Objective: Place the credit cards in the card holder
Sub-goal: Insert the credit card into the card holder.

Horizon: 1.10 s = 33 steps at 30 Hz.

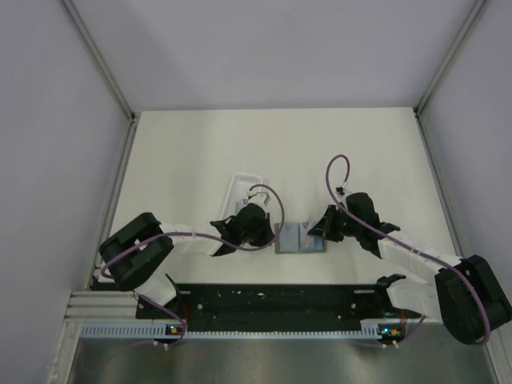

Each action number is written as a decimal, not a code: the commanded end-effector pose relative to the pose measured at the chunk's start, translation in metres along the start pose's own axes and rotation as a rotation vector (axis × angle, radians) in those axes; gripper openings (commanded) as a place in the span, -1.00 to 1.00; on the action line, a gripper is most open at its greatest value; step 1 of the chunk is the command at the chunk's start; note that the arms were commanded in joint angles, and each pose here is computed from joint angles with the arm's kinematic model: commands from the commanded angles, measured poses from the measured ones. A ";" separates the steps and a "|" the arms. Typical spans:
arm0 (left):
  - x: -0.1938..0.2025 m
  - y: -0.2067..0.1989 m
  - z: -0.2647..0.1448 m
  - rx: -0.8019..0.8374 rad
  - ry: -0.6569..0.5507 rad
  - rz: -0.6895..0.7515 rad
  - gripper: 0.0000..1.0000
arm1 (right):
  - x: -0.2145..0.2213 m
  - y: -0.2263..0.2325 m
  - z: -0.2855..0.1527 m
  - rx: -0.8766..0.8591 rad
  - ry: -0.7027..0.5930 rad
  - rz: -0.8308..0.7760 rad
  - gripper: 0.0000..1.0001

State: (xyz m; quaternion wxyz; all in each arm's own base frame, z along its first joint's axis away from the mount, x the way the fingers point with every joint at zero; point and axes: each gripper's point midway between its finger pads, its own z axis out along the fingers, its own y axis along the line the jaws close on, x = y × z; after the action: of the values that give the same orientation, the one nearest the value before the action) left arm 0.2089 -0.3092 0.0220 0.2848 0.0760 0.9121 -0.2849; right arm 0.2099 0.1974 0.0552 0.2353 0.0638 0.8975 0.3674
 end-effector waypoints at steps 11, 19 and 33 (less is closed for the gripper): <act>0.016 0.011 0.001 -0.039 0.058 0.012 -1.00 | -0.013 0.009 0.003 -0.082 -0.043 -0.015 -1.00; 0.015 0.011 0.000 -0.039 0.058 0.012 -1.00 | -0.012 0.002 0.008 -0.058 -0.030 -0.017 -1.00; 0.018 0.013 0.002 -0.044 0.063 0.012 -1.00 | -0.005 -0.005 0.014 -0.044 0.004 -0.008 -1.00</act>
State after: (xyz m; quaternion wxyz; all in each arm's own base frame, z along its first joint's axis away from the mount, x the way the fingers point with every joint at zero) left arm 0.2085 -0.3094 0.0218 0.2835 0.0768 0.9122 -0.2856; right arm 0.2155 0.2022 0.0449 0.2235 0.0612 0.8950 0.3812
